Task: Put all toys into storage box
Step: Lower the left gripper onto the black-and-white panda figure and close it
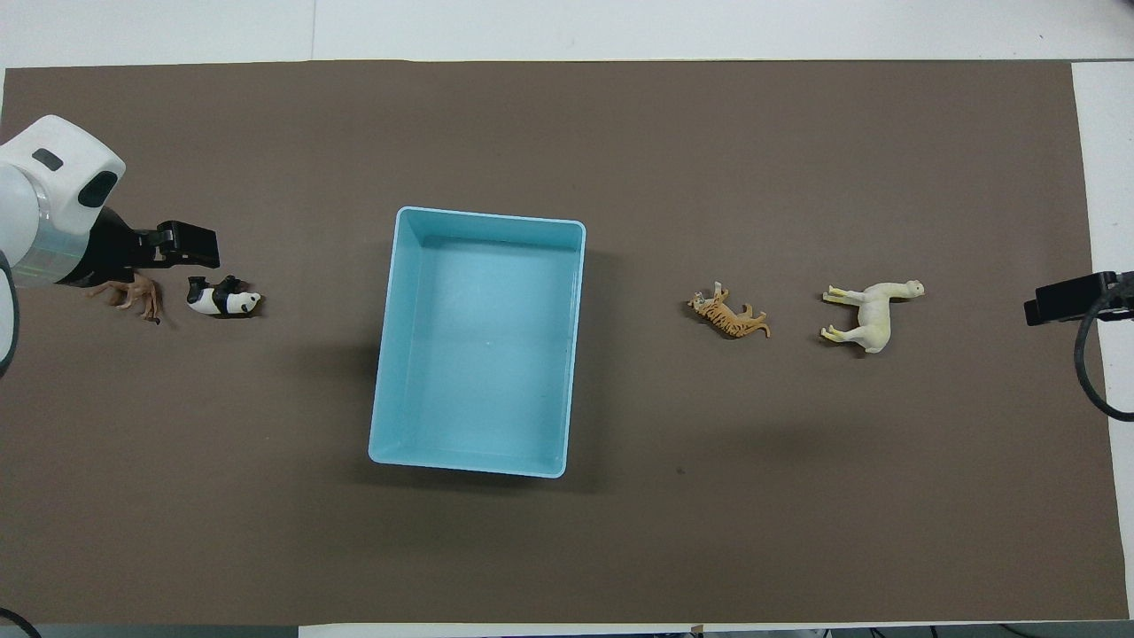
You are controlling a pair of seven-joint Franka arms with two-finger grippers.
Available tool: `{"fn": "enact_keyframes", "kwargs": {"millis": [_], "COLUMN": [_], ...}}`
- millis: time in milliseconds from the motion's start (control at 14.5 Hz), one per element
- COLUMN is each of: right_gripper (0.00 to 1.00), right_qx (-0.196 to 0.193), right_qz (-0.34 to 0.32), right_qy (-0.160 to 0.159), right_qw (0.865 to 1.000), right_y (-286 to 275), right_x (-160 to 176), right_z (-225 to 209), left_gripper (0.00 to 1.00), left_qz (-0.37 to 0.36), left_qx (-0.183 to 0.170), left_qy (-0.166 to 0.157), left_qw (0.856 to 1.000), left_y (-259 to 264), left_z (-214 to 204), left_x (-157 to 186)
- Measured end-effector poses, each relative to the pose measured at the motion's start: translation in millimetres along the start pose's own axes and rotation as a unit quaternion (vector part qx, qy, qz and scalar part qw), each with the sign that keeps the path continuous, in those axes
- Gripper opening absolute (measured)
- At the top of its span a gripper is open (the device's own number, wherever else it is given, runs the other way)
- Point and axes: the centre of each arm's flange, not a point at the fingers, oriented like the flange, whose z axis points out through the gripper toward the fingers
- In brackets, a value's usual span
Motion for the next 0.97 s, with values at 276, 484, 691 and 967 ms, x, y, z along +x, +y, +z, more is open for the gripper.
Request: {"fn": "enact_keyframes", "kwargs": {"millis": [276,484,691,967], "right_gripper": [1.00,1.00,1.00,1.00], "right_qx": [0.000,0.000,-0.002,-0.002], "right_qz": [0.000,-0.003,-0.005,-0.004], "right_qy": [0.000,-0.001,0.010,0.026], "right_qw": [1.000,1.000,1.000,1.000], "right_y": [-0.3,-3.0,-6.7,-29.0], "right_x": [0.0,0.3,5.1,28.8], "right_z": [0.0,0.7,7.8,60.7], "left_gripper": [1.00,1.00,1.00,1.00], "left_qz": [-0.152,-0.309,-0.438,-0.551], "left_qx": [0.008,0.023,0.019,0.018], "left_qy": [-0.013,-0.008,0.003,0.004], "left_qw": [0.988,0.951,0.899,0.834], "left_y": [-28.2,-38.9,-36.8,-33.4], "left_z": [31.7,53.4,77.4,99.1], "left_x": [2.9,7.6,7.2,4.9]}}
